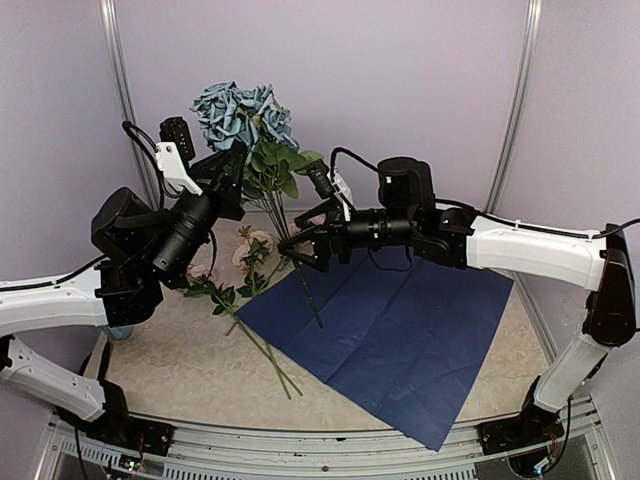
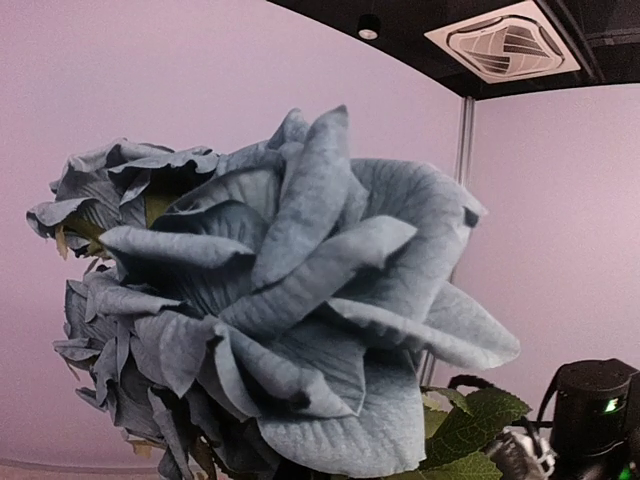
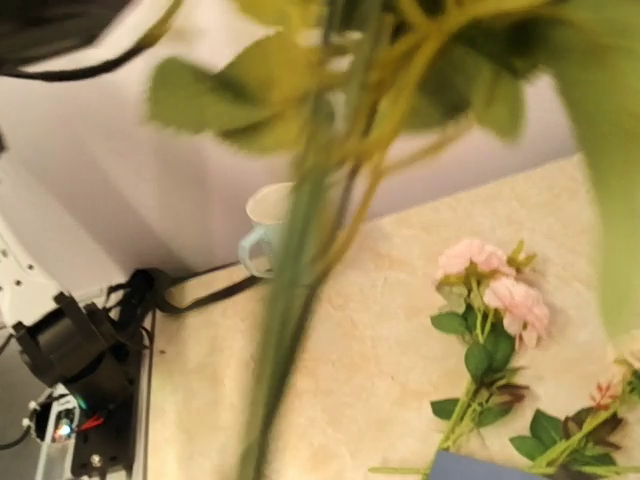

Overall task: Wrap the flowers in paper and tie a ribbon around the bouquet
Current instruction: Pass from the left arm to the right, then place the fake flower on the flattened wrapping paper.

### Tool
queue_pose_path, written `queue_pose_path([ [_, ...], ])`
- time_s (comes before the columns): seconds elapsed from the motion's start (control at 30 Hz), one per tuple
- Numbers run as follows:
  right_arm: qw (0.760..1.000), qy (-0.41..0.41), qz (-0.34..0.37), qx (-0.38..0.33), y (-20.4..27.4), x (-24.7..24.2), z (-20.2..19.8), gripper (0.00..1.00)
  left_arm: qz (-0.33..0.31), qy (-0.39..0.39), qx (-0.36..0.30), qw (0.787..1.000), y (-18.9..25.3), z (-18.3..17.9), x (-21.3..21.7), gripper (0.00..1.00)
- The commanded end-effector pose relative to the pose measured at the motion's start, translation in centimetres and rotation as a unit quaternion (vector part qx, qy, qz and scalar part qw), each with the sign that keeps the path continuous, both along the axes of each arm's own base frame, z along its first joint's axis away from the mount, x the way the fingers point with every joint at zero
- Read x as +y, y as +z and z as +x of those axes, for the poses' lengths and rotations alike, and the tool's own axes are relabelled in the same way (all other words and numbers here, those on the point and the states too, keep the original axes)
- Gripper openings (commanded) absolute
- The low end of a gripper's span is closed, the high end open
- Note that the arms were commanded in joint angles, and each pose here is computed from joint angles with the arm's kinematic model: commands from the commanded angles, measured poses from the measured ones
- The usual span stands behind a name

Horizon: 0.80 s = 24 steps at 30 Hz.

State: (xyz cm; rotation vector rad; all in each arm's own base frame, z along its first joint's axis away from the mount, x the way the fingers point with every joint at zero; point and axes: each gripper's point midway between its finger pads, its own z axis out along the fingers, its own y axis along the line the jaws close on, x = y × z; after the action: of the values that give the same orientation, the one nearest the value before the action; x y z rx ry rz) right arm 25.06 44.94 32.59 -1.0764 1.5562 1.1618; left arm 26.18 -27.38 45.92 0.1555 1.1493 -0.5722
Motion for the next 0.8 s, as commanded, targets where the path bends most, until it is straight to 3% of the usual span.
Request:
queue_pose_path([
  [0.0, 1.0, -0.013, -0.001, 0.014, -1.1, 1.0, 1.0, 0.95, -0.053, -0.056, -0.016, 0.997, 1.6, -1.3, -1.0, 0.0],
  [0.03, 1.0, -0.012, 0.001, 0.018, -1.3, 1.1, 0.9, 0.87, -0.056, -0.06, -0.016, 0.997, 1.5, -1.3, -1.1, 0.0],
  [0.17, 0.999, -0.044, 0.008, 0.028, -1.5, 0.3, 1.6, 0.1, -0.054, -0.063, -0.007, 0.996, 0.9, -1.1, -1.3, 0.0],
  [0.2, 0.997, -0.064, 0.009, 0.029, -1.5, -0.1, 2.0, 0.0, -0.051, -0.061, -0.005, 0.997, 0.7, -1.0, -1.4, 0.0],
  [0.23, 0.996, -0.087, 0.008, 0.033, -1.5, -0.7, 2.5, 0.0, -0.044, -0.057, 0.0, 0.997, 0.4, -0.8, -1.5, 0.01],
  [0.27, 0.993, -0.113, 0.007, 0.04, -1.5, -1.5, 3.1, 0.0, -0.032, -0.051, 0.008, 0.998, 0.0, -0.4, -1.8, 0.24],
  [0.3, 0.989, -0.139, 0.005, 0.051, -1.6, -2.3, 3.9, 0.0, -0.016, -0.039, 0.023, 0.999, -0.6, 0.3, -2.2, 0.56],
  [0.33, 0.983, -0.168, -0.003, 0.069, -2.2, -3.3, 5.0, 0.0, 0.0, -0.022, 0.041, 0.999, -1.4, 1.1, -2.4, 0.81],
  [0.37, 0.977, -0.197, -0.012, 0.084, -2.9, -4.4, 6.0, 0.0, 0.018, -0.001, 0.061, 0.998, -2.4, 1.9, -2.5, 0.93],
  [0.4, 0.969, -0.227, -0.026, 0.099, -3.9, -5.7, 7.1, 0.0, 0.037, 0.019, 0.079, 0.996, -3.5, 2.7, -2.6, 0.98],
  [0.53, 0.916, -0.363, -0.116, 0.127, -10.3, -12.3, 11.7, 0.0, 0.078, 0.055, 0.136, 0.986, -7.6, 4.7, -2.0, 0.99],
  [0.77, 0.833, -0.461, -0.25, 0.176, -20.4, -20.4, 14.8, 0.0, 0.064, 0.092, 0.253, 0.961, -15.6, 8.1, 3.3, 0.99],
])
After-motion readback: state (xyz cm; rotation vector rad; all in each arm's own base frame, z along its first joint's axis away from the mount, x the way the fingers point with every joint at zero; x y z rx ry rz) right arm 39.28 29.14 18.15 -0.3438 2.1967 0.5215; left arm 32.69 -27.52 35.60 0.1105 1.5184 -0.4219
